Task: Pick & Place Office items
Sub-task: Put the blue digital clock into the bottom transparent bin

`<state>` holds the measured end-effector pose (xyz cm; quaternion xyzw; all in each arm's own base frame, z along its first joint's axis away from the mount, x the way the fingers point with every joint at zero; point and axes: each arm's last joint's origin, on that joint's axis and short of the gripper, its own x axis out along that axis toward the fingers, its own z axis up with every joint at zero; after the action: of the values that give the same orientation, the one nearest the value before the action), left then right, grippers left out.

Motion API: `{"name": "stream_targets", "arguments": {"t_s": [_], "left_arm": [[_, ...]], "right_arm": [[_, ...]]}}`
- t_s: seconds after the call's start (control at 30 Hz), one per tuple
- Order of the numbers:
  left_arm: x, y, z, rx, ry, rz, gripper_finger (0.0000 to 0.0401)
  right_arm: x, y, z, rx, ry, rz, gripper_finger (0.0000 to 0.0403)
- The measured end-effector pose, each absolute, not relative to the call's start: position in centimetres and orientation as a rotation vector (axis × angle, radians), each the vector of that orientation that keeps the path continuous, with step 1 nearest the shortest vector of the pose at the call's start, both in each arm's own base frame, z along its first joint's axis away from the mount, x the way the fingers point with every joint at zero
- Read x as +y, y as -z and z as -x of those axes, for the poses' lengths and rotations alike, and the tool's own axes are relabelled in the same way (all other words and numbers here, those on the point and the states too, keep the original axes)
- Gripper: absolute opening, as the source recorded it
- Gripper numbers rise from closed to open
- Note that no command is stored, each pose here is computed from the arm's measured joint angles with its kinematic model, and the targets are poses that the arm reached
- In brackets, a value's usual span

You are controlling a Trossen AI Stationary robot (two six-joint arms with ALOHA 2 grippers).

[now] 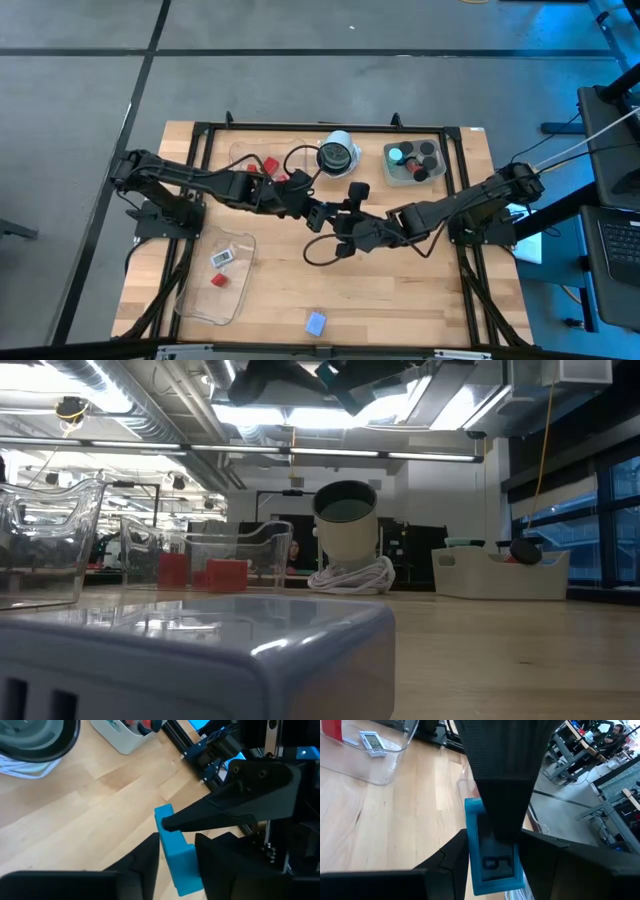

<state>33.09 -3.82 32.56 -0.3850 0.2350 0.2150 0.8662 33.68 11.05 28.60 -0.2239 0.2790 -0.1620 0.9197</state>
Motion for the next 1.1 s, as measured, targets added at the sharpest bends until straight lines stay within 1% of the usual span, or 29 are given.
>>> {"name": "stream_targets", "arguments": {"t_s": [0.13, 0.2, 0.37, 0.57, 0.67, 0.83, 0.93, 1.03, 1.1], "left_arm": [[-3.8, -32.5, -33.1, 0.499, -0.449, 0.820, 0.0088], [-3.8, -32.5, -33.1, 0.496, -0.455, 0.838, 0.0078], [-3.9, -32.5, -33.0, 0.511, -0.440, 0.831, 0.0075], [-3.9, -32.4, -33.0, 0.530, -0.422, 0.794, 0.0069], [-4.0, -32.3, -33.1, 0.539, -0.408, 0.784, 0.0068], [-3.9, -32.3, -33.1, 0.535, -0.404, 0.764, 0.0067], [-3.8, -32.3, -33.1, 0.536, -0.405, 0.751, 0.0067], [-3.8, -32.3, -33.1, 0.558, -0.374, 0.741, 0.0067], [-3.8, -32.1, -32.9, 0.603, -0.358, 0.720, 0.0067]], "right_arm": [[11.1, -28.6, -33.6, 0.580, 0.332, 0.474, 0.0138], [11.1, -28.6, -33.6, 0.580, 0.335, 0.477, 0.0140], [11.1, -28.6, -33.6, 0.580, 0.331, 0.476, 0.0172], [11.2, -28.5, -33.7, 0.581, 0.279, 0.422, 0.0197], [11.3, -28.8, -33.3, 0.593, 0.206, 0.366, 0.0224], [10.8, -29.7, -32.0, 0.619, 0.200, 0.277, 0.0289], [10.5, -30.7, -30.6, 0.652, 0.164, 0.189, 0.0323], [10.2, -31.2, -29.0, 0.726, 0.113, 0.070, 0.0346], [10.0, -31.5, -28.0, 0.775, 0.082, -0.025, 0.0353]]}}
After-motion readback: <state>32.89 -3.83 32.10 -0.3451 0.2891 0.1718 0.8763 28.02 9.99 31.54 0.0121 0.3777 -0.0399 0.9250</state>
